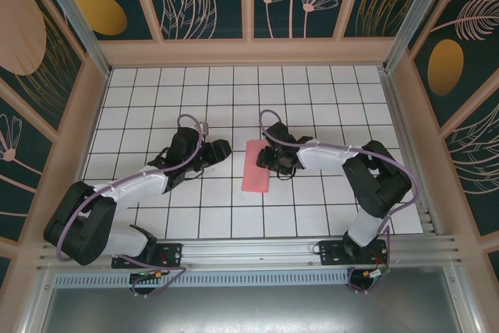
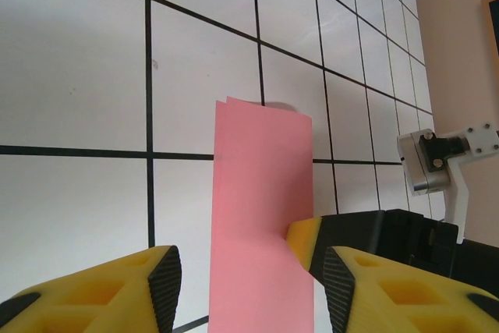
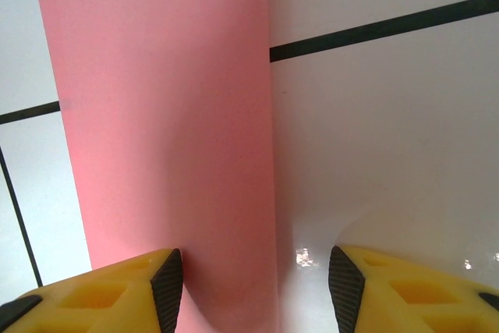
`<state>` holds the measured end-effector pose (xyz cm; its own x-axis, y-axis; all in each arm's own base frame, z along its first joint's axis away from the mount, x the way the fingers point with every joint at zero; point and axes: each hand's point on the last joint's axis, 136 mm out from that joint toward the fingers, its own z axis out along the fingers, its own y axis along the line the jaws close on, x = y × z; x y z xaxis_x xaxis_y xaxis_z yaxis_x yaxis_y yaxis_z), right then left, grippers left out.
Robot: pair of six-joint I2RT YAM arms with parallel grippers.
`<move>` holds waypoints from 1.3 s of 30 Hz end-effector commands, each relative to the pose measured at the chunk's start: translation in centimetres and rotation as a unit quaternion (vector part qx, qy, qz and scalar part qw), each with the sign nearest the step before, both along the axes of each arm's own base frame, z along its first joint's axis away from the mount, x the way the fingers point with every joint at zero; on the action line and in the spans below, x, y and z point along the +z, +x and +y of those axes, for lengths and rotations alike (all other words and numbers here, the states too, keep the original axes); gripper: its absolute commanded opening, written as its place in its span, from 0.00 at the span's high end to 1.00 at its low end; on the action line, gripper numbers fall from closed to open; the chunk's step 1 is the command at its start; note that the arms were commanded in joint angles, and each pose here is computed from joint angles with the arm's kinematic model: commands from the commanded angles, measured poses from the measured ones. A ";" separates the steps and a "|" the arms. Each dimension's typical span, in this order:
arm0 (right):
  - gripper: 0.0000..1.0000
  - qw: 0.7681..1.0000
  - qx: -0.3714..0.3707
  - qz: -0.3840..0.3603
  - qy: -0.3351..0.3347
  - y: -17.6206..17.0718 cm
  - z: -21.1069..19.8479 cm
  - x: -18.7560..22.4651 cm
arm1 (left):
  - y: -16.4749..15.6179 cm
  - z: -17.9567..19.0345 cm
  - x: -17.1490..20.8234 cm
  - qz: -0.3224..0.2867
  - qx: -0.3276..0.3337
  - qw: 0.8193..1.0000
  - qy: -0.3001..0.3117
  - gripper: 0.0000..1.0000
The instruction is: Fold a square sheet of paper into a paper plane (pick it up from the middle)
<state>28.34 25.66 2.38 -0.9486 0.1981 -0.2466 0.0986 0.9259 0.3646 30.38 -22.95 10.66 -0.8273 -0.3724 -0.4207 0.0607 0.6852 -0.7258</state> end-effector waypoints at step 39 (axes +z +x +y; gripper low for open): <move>0.43 0.994 0.054 0.038 -0.085 -0.5 -0.6 -4.3 | -0.3 -0.7 0.3 -0.002 -0.024 1.000 0.004 0.46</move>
